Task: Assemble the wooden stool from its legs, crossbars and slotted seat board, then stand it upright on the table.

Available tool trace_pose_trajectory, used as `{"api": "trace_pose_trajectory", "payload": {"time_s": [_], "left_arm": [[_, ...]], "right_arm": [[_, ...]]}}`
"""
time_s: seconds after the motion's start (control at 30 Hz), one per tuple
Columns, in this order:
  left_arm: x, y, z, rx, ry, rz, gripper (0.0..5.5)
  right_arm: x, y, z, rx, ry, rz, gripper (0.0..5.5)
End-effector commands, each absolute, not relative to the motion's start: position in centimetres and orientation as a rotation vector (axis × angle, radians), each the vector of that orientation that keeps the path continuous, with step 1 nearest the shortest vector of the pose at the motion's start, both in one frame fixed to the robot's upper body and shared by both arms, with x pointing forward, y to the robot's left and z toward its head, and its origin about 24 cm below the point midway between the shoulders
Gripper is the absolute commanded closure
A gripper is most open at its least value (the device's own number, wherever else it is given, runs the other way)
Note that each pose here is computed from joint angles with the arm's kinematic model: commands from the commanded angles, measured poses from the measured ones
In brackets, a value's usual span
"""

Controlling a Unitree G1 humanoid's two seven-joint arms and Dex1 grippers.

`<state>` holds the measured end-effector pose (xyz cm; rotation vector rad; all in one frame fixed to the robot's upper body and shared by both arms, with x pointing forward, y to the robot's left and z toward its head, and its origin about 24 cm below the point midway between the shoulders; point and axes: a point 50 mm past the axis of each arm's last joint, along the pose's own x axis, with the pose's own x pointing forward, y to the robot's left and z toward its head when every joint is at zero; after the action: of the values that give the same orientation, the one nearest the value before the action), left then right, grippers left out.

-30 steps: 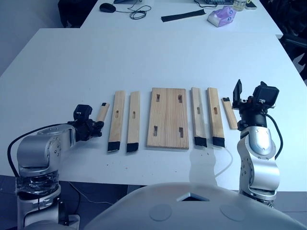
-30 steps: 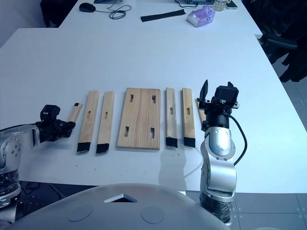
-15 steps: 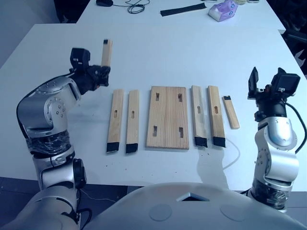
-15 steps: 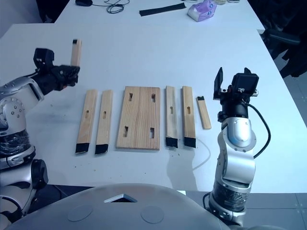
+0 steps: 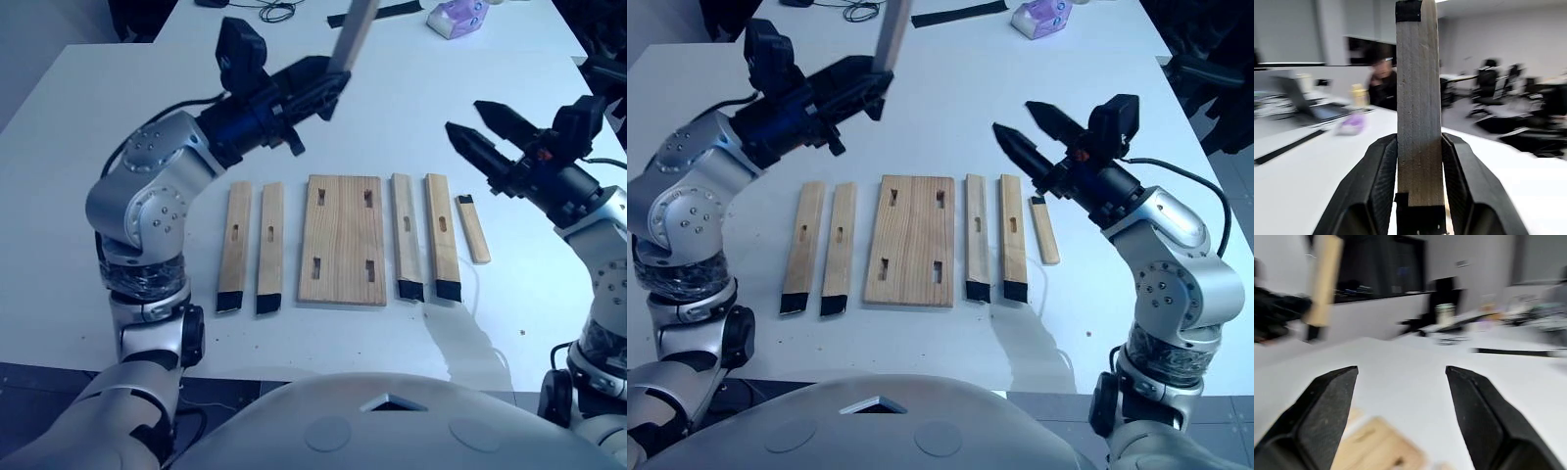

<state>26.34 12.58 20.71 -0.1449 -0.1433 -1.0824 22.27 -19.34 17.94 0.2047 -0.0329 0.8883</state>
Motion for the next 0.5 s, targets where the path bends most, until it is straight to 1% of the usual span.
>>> {"api": "trace_pose_trajectory", "payload": {"time_s": [0.03,0.17,0.3,0.5], "left_arm": [[24.6,11.8,19.9,-0.187,-0.138,-1.202,4.19],[23.0,11.0,18.7,-0.209,-0.104,-1.297,4.19],[21.7,10.3,18.0,-0.21,-0.077,-1.377,4.19],[21.3,10.0,18.2,-0.23,-0.065,-1.403,4.19]], "right_arm": [[21.6,-19.5,19.7,0.309,-0.047,1.071,2.17],[21.6,-19.5,20.7,0.34,-0.035,1.182,2.17],[21.4,-18.9,20.8,0.336,0.008,1.279,2.17],[21.4,-17.7,21.0,0.322,0.009,1.359,2.17]]}}
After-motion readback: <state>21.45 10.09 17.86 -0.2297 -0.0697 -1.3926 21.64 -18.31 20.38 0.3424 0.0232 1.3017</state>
